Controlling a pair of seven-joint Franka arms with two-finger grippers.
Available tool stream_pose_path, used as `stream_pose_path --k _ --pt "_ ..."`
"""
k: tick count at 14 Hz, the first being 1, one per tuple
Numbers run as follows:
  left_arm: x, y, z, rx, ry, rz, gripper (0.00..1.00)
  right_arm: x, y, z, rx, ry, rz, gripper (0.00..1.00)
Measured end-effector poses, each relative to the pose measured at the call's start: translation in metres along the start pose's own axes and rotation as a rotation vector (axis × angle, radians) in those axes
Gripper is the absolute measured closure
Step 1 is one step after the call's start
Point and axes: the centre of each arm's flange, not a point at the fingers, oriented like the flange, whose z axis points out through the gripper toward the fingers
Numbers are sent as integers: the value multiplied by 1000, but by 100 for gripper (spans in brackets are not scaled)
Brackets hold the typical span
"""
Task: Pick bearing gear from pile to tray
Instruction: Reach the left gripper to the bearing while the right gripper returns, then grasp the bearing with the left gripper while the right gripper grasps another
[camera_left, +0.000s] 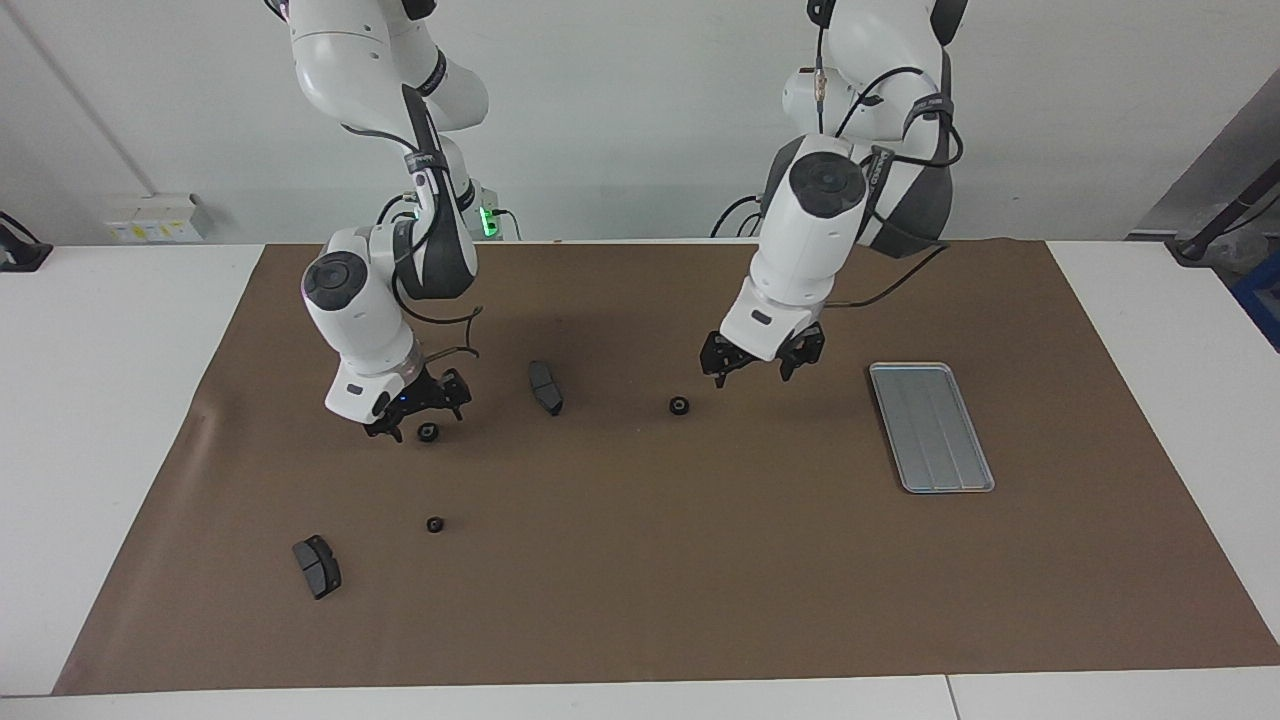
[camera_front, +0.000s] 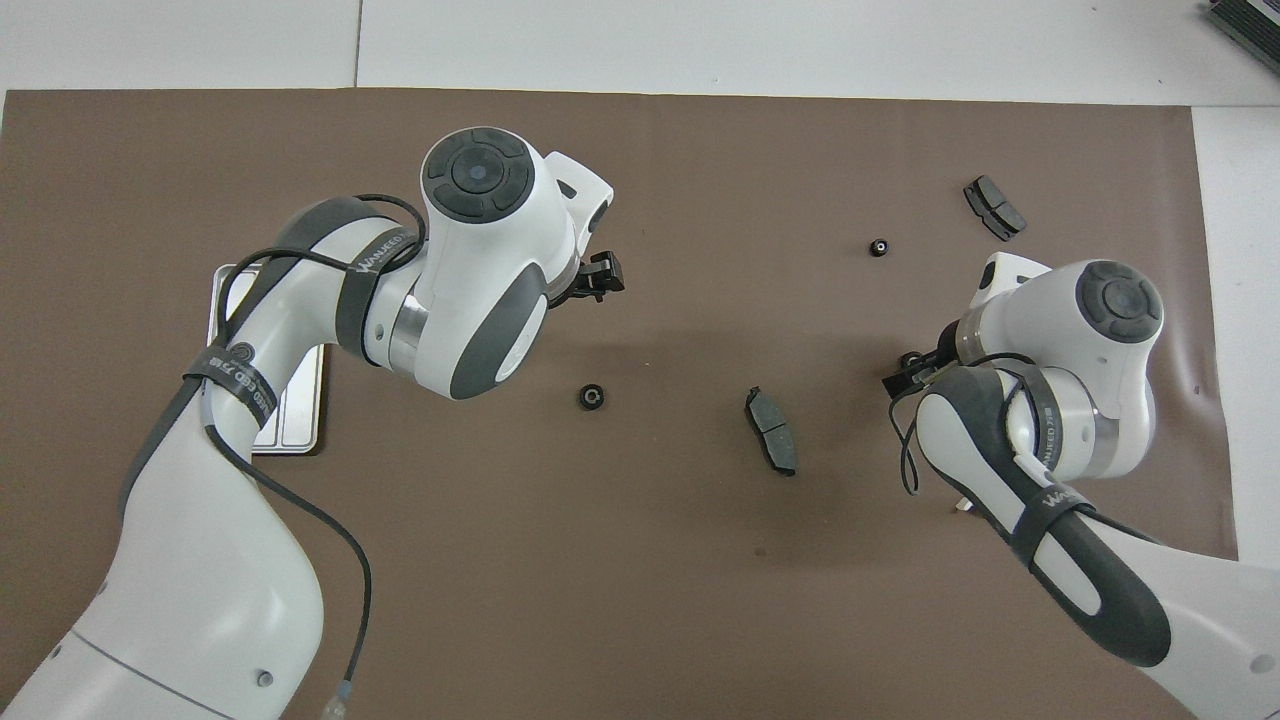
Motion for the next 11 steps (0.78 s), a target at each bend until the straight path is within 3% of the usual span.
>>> stream_pose_path --k 2,5,11 --pt "-15 9 22 3 -1 7 0 -2 -2 1 1 -2 -2 10" --pt "-42 20 59 2 1 -20 0 -3 -3 0 1 -1 -3 35" --pt "-72 16 77 29 -24 -69 3 -6 -3 5 -9 19 -2 41"
